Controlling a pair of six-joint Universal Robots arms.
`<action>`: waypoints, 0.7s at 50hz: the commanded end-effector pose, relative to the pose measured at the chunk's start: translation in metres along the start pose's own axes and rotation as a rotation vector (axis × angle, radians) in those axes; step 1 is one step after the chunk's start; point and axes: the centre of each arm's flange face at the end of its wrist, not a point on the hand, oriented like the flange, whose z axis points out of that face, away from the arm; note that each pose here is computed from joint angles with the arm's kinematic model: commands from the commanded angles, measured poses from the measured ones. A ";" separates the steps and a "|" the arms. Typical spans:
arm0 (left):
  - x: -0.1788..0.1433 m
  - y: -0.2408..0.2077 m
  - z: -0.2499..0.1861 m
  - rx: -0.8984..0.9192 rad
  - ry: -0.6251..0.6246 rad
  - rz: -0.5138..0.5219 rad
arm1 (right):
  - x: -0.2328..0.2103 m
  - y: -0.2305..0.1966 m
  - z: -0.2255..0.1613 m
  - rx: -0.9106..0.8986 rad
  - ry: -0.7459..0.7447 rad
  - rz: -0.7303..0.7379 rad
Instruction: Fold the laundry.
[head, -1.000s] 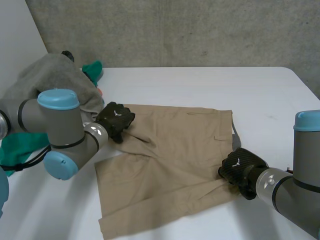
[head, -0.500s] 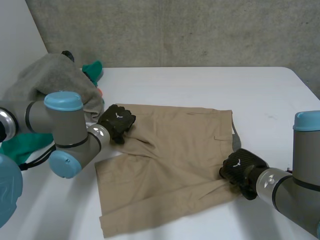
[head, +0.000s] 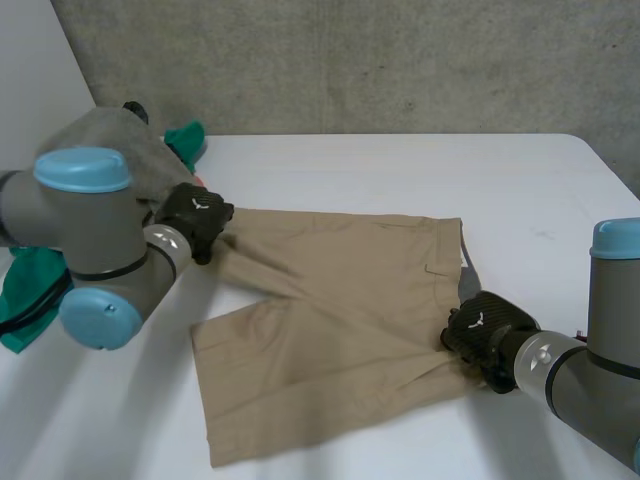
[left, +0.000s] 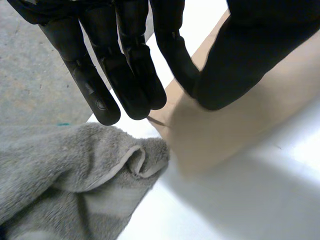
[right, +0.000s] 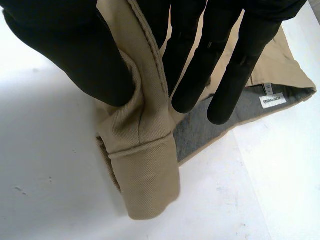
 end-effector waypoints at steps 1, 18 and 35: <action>0.010 0.009 -0.023 -0.049 0.030 0.003 | -0.001 0.000 -0.001 0.000 -0.003 0.022; -0.002 -0.012 -0.051 -0.042 -0.071 0.003 | 0.006 -0.007 -0.001 0.026 0.022 0.075; 0.072 -0.013 -0.184 -0.054 0.245 -0.265 | 0.022 -0.018 0.001 0.077 0.070 0.225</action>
